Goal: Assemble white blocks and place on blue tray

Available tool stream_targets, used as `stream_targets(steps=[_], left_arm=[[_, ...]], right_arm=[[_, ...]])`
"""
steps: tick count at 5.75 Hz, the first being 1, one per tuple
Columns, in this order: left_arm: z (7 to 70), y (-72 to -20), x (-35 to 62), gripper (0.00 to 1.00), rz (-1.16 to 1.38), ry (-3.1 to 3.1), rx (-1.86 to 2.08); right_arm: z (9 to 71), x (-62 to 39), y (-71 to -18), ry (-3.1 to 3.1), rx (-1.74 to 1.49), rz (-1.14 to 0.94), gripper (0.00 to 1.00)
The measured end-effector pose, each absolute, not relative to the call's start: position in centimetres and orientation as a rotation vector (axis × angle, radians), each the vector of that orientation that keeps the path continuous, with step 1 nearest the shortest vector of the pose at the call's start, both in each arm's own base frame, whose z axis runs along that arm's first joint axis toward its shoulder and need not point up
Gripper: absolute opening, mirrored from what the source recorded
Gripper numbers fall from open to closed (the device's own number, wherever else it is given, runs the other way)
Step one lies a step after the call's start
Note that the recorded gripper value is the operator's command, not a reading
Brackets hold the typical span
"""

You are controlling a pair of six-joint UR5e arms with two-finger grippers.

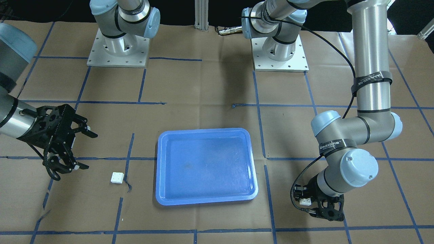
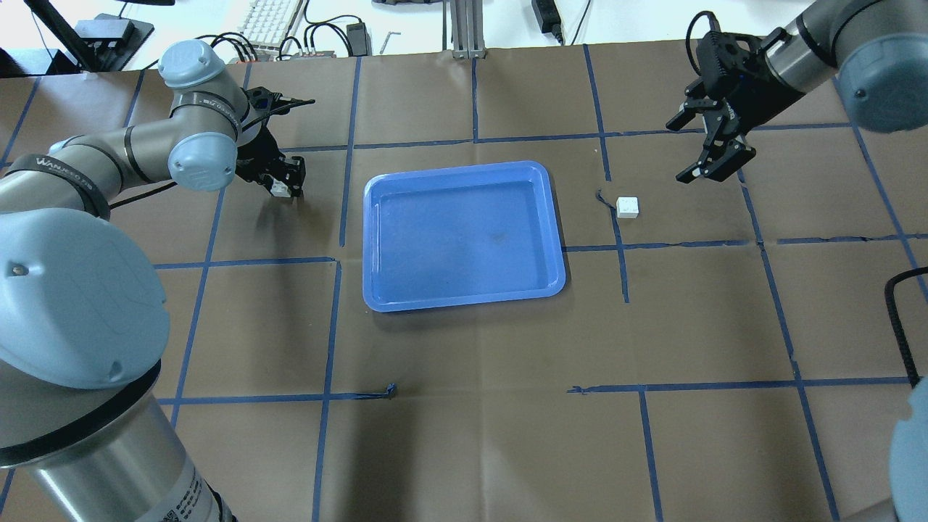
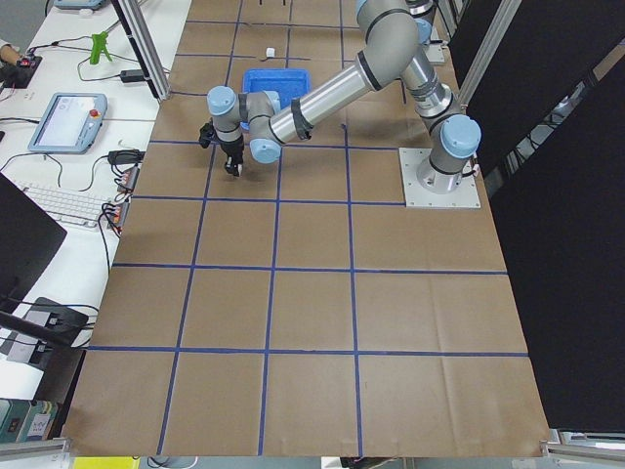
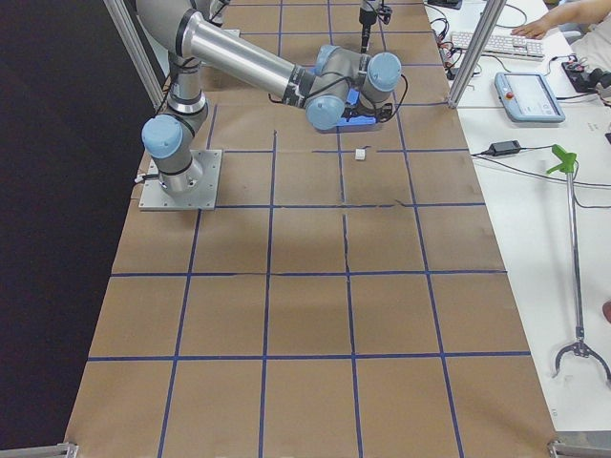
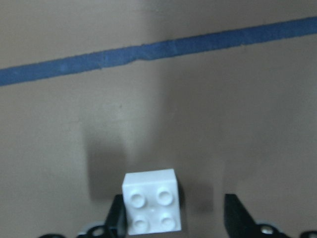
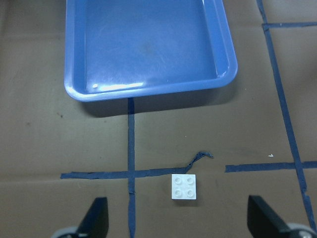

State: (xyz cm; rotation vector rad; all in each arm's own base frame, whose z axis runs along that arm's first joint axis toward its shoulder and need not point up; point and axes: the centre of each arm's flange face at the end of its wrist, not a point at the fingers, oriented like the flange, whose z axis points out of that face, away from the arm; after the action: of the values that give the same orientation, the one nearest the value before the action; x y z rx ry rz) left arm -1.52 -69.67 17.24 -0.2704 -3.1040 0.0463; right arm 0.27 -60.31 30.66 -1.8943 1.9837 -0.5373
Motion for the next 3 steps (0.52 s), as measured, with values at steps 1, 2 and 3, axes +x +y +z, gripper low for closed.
stream_targets(steps=[1,2,3], left_arm=[[17.9,-70.0,-1.4,0.0,0.07,-3.107,-0.344],[19.2,-70.0,-1.7,0.01,0.095,-3.109,-0.5],[20.6,-69.6,-4.5,0.01,0.121,-3.063,-0.789]], right_arm=[[26.0,-0.1,-59.7,1.966,-1.857,-0.616,1.0],[22.0,-0.1,-59.4,1.959,-1.846,-0.644,1.0],[19.1,-0.1,-59.4,1.948,-1.845,-0.645,1.0]])
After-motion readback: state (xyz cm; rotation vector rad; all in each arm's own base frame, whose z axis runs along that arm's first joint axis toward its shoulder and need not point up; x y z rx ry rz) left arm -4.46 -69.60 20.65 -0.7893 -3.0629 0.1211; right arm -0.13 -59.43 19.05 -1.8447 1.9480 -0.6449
